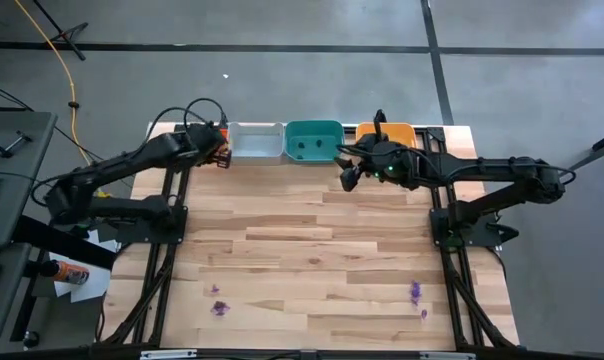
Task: Sort Halloween decoration
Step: Put the violet spider into the orange bin
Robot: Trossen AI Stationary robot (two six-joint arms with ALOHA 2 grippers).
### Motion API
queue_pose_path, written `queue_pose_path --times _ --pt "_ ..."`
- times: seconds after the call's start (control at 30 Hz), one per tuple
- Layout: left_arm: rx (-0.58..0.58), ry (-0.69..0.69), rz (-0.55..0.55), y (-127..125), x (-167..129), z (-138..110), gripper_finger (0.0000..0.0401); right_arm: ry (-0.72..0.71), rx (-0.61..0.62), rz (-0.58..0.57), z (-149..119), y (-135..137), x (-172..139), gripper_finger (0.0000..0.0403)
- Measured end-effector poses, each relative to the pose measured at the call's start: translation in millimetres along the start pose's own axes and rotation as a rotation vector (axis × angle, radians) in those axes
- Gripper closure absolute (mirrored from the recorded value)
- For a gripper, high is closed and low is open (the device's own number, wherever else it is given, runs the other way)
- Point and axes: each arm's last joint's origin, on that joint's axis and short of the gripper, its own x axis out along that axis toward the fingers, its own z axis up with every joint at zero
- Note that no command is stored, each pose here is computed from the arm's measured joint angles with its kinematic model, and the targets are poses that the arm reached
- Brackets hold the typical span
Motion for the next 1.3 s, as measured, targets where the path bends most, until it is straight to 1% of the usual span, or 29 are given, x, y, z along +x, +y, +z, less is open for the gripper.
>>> queue_pose_path --times 0.07,0.13,0.2,0.33,0.4,0.43,0.5,0.6,0.7,0.9,1.0,1.07,1.2,1.3 --pt "-0.020 0.051 0.022 0.3 17.4 2.0 0.0401 -0.003 0.014 -0.002 1.3 -2.4 1.1 0.0169" --pt "-0.047 0.072 0.062 1.7 33.8 3.4 0.0401 0.004 0.015 -0.005 1.2 -4.1 1.9 0.0169" --pt "-0.085 0.071 0.108 4.9 47.9 7.1 0.0401 0.004 0.014 -0.005 1.3 -4.2 2.0 0.0169" --pt "-0.176 0.053 0.160 10.8 70.1 16.4 0.0401 0.006 0.008 -0.005 1.1 -4.3 2.0 0.0169" --pt "-0.208 0.021 0.199 7.1 74.0 17.0 0.0401 0.007 0.008 -0.005 0.9 -4.3 2.0 0.0169" --pt "-0.216 0.015 0.199 3.7 76.7 17.0 0.0401 0.008 0.008 -0.006 0.9 -4.4 2.0 0.0169" --pt "-0.205 0.041 0.191 -1.0 83.7 15.3 0.0399 0.011 0.006 -0.007 0.6 -4.5 2.0 0.0169" --pt "-0.194 0.066 0.214 -1.5 90.3 13.5 0.0390 0.012 0.006 -0.007 0.5 -4.5 2.0 0.0169" --pt "-0.180 0.088 0.222 -2.9 93.6 11.3 0.0372 0.014 0.005 -0.007 0.4 -4.6 2.0 0.0169" --pt "-0.221 0.052 0.230 -0.5 89.0 13.7 0.0319 0.025 -0.009 -0.009 -0.8 -5.0 2.0 0.0169" --pt "-0.244 0.033 0.213 1.2 84.3 15.7 0.0292 0.029 -0.033 -0.010 -1.2 -5.1 2.0 0.0169" --pt "-0.277 0.032 0.178 2.0 79.4 16.3 0.0276 0.029 -0.033 -0.013 -1.2 -5.2 2.0 0.0169" --pt "-0.323 0.031 0.010 -1.1 60.7 17.9 0.0250 0.027 -0.051 -0.017 -1.2 -5.3 2.0 0.0169" --pt "-0.328 -0.029 -0.141 -6.8 37.5 19.0 0.0241 0.029 -0.071 -0.012 -1.1 -5.4 1.6 0.0169"
